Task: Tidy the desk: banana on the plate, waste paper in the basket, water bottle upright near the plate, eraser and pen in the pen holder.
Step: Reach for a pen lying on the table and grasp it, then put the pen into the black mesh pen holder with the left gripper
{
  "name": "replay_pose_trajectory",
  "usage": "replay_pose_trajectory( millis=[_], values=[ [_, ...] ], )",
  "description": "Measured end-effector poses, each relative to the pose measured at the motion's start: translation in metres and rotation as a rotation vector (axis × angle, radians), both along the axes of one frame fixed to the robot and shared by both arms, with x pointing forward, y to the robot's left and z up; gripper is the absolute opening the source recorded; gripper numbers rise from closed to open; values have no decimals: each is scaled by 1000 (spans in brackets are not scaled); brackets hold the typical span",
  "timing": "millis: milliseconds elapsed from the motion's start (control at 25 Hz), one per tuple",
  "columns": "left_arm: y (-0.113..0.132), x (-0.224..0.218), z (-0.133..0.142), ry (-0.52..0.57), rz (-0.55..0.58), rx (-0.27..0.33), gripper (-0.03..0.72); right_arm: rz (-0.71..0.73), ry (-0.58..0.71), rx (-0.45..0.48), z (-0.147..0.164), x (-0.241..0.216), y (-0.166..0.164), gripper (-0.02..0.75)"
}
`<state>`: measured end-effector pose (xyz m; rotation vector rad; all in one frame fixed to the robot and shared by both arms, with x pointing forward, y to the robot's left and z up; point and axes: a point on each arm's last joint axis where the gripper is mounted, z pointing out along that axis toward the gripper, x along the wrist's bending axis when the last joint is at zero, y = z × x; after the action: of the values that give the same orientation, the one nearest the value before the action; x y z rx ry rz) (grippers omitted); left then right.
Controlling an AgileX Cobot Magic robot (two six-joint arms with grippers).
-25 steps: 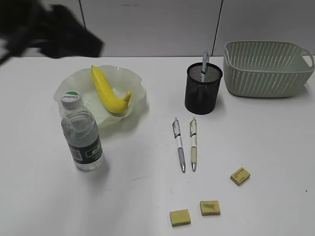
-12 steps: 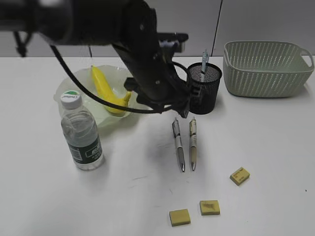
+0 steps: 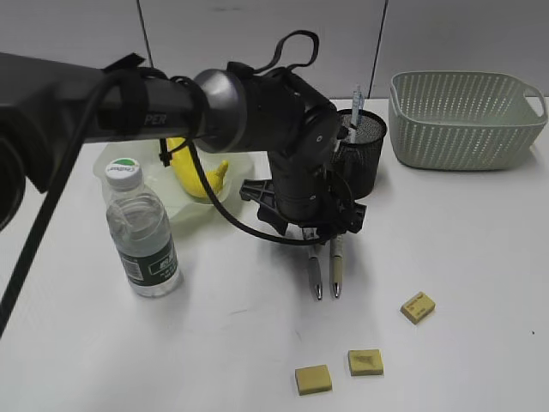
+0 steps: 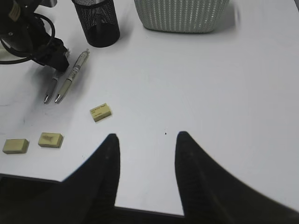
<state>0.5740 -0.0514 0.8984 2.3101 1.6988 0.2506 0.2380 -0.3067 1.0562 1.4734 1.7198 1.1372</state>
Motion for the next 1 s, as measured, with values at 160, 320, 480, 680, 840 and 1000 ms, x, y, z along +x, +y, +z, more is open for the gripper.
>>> replay_pose_trajectory(
  millis=[160, 320, 480, 680, 840, 1000],
  values=[
    [0, 0, -9, 13, 16, 15, 337, 0, -2, 1, 0, 0, 0, 321],
    [-1, 1, -10, 13, 24, 13, 180, 0, -3, 1, 0, 0, 0, 321],
    [-1, 2, -6, 2, 26, -3, 98, 1, -3, 2, 0, 0, 0, 321],
    [-3, 4, 36, -107, 75, -109, 94, 1, -3, 2, 0, 0, 0, 321],
    [-8, 4, 105, -334, 12, -274, 94, 1, -3, 2, 0, 0, 0, 321],
    [-18, 11, 163, -668, -190, -503, 94, 1, -3, 2, 0, 0, 0, 321]
  ],
)
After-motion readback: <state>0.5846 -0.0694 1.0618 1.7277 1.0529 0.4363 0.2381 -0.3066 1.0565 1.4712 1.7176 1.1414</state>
